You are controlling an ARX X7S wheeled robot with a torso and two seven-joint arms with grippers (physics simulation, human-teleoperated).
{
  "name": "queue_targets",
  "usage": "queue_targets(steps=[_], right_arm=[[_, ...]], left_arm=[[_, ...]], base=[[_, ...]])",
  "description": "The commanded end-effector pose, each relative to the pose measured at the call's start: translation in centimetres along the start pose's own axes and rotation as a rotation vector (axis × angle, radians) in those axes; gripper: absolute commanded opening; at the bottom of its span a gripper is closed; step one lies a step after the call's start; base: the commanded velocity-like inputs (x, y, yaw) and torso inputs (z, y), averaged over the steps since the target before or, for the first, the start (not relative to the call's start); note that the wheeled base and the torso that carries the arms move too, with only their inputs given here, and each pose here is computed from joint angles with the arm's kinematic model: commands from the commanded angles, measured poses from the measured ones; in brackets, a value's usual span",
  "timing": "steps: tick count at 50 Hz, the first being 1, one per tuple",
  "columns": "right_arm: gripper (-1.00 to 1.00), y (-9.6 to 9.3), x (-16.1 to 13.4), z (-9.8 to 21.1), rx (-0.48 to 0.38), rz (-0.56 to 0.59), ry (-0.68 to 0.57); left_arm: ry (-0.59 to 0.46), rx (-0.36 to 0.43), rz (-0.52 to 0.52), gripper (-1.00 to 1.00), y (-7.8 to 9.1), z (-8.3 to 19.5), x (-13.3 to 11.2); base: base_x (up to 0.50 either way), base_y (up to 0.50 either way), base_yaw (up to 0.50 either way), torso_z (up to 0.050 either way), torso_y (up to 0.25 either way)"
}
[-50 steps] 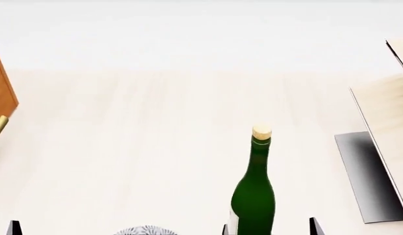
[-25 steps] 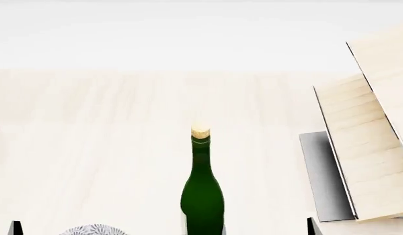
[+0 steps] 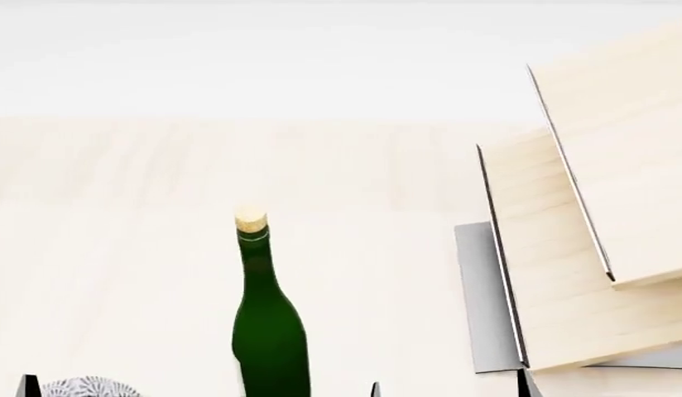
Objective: Put the wine bottle on the wine rack.
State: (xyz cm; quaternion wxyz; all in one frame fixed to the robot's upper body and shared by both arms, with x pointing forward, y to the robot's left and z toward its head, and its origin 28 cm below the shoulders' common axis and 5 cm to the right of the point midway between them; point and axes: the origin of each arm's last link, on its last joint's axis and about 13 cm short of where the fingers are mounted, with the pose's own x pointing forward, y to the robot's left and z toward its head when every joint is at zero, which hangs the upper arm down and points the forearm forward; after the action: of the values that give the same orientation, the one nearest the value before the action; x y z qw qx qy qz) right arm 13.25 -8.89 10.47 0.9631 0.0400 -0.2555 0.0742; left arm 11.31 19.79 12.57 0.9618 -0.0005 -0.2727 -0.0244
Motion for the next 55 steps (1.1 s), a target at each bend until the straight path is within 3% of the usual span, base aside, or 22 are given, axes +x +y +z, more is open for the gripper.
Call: queue_targets(steps=[1,55], right_arm=[[1.00,0.04,-0.03,-0.04,0.001,0.002,0.000],[1.00,0.13,-0.10,-0.15,0.002,0.008,0.008]], left_arm=[[0.000,0.000,0.000,1.00,-0.01,-0.02,-0.02],[0.002,0.000,-0.003,1.00,-0.06,-0.03,-0.03]], base=[[0.00,-0.15,0.00,0.000,0.000],[0.00,-0.15,0.00,0.000,0.000]])
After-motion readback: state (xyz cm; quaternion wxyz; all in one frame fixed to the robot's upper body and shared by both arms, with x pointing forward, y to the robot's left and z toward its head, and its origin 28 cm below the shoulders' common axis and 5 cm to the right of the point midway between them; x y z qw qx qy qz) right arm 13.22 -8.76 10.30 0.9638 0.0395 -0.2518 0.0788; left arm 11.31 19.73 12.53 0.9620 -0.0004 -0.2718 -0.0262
